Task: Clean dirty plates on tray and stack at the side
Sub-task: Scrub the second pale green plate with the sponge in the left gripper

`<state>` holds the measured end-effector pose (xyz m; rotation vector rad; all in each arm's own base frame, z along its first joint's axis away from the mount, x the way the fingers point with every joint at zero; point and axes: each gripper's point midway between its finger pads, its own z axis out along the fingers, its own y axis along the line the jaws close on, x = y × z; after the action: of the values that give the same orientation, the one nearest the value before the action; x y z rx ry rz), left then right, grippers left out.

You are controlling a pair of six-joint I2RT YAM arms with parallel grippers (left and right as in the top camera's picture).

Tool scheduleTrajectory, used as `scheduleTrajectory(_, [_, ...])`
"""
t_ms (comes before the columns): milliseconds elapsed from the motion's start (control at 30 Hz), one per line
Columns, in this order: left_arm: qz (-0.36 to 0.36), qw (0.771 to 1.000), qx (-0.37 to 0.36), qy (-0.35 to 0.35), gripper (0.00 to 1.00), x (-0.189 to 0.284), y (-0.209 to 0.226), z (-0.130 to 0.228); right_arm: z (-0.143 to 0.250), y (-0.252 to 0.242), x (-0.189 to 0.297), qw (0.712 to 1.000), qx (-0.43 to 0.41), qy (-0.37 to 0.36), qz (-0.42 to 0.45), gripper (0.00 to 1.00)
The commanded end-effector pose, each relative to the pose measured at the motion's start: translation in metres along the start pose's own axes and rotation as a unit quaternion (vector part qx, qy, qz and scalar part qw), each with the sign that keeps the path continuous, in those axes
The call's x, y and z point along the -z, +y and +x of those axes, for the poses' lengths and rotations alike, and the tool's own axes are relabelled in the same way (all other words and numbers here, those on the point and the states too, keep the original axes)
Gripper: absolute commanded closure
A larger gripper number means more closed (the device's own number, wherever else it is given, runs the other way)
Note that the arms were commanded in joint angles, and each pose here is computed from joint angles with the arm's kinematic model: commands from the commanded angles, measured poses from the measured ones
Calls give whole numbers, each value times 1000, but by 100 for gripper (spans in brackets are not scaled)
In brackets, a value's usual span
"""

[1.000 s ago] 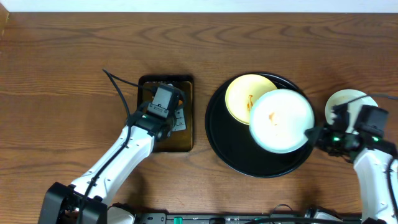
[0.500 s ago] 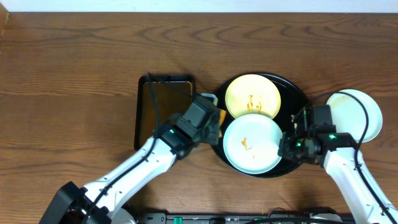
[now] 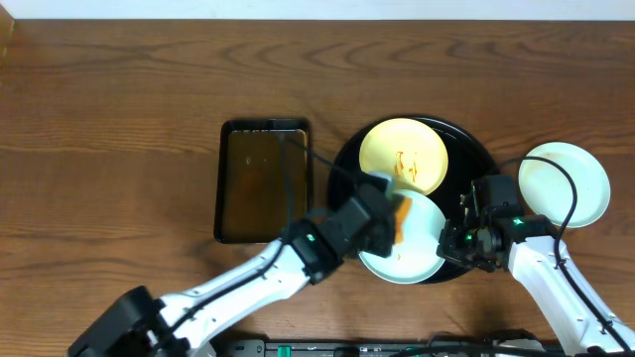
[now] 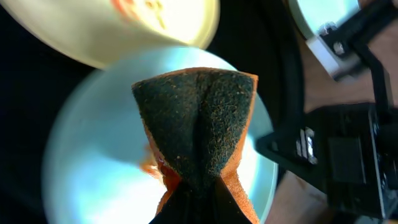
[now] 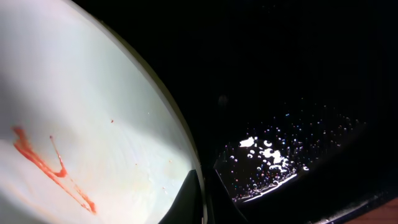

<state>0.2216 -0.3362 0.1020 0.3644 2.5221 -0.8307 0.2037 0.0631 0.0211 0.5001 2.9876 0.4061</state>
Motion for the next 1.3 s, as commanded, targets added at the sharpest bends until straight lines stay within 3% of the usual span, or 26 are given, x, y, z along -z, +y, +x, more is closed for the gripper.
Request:
scheduleTrajectory(0, [10,1000,12,26,92,-16,-12,21,2,-2,-2,1000,-6,2,8,99])
scheduleTrajectory(300, [-15,997,18,69,92,-43,-2,53,2,-2,-2,1000,-6,2,8,99])
scheduleTrajectory(733, [-125,992,28,-2,92,-36,58,14,3,-2,-2,1000,-6,3,8,99])
scheduleTrajectory(967, [-34,999,0,-10,93,-15,14,-11,3,-2,-2,1000,-6,4,9,99])
scheduleTrajectory(1033, [0,1000,-4,0,93,-13,-6,-4,3,-2,-2,1000,-6,3,8,99])
scheduleTrajectory(1267, [3,999,1,32,93,-29,-19,26,3,-2,-2,1000,-6,4,9,99])
